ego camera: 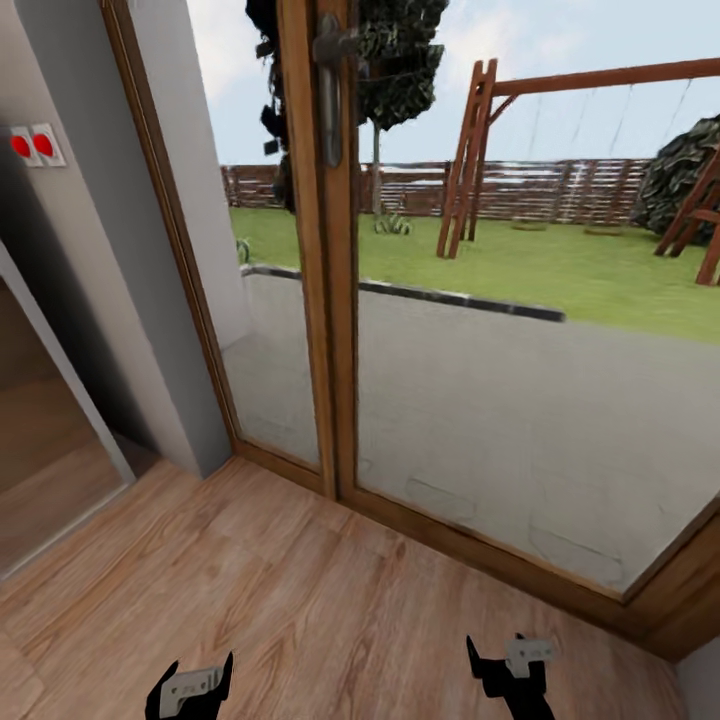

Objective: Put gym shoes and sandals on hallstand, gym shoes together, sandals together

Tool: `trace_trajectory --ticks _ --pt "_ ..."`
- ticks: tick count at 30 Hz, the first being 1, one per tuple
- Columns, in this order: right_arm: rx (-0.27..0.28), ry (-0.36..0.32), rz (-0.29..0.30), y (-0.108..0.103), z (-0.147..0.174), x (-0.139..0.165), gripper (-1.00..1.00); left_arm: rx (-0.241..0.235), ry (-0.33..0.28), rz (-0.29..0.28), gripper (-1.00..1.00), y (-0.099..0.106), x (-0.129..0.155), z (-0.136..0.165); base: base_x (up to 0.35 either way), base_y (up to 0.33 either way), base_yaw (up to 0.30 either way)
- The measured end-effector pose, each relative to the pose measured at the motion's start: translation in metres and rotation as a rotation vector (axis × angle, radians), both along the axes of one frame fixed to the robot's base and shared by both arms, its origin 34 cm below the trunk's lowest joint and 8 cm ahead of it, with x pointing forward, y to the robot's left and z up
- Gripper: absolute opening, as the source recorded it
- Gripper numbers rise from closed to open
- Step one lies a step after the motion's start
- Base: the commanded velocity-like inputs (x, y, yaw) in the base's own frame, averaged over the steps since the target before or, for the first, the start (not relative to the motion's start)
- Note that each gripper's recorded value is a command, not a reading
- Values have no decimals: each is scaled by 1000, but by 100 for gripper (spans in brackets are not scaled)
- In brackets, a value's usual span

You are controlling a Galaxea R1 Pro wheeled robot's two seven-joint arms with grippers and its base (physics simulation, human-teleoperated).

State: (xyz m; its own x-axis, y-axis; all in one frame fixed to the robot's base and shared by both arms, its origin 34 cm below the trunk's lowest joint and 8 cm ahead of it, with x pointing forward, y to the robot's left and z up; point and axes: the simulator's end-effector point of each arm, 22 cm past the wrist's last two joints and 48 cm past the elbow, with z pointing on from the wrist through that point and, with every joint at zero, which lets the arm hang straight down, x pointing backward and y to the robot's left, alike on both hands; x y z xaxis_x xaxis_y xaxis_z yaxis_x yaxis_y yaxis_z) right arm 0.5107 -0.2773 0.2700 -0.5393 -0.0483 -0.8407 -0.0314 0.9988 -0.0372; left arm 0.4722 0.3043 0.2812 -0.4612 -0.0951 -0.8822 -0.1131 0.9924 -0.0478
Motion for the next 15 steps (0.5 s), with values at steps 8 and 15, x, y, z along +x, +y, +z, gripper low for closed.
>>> trace_trajectory --ticks 8,15 --pt "-12 9 -20 -5 -2 -3 100 -8 0 31 100 5 -1 0 0 0 274" --pt "-13 10 -21 -5 -3 -3 100 3 4 143 100 29 -5 -1 0 0 273"
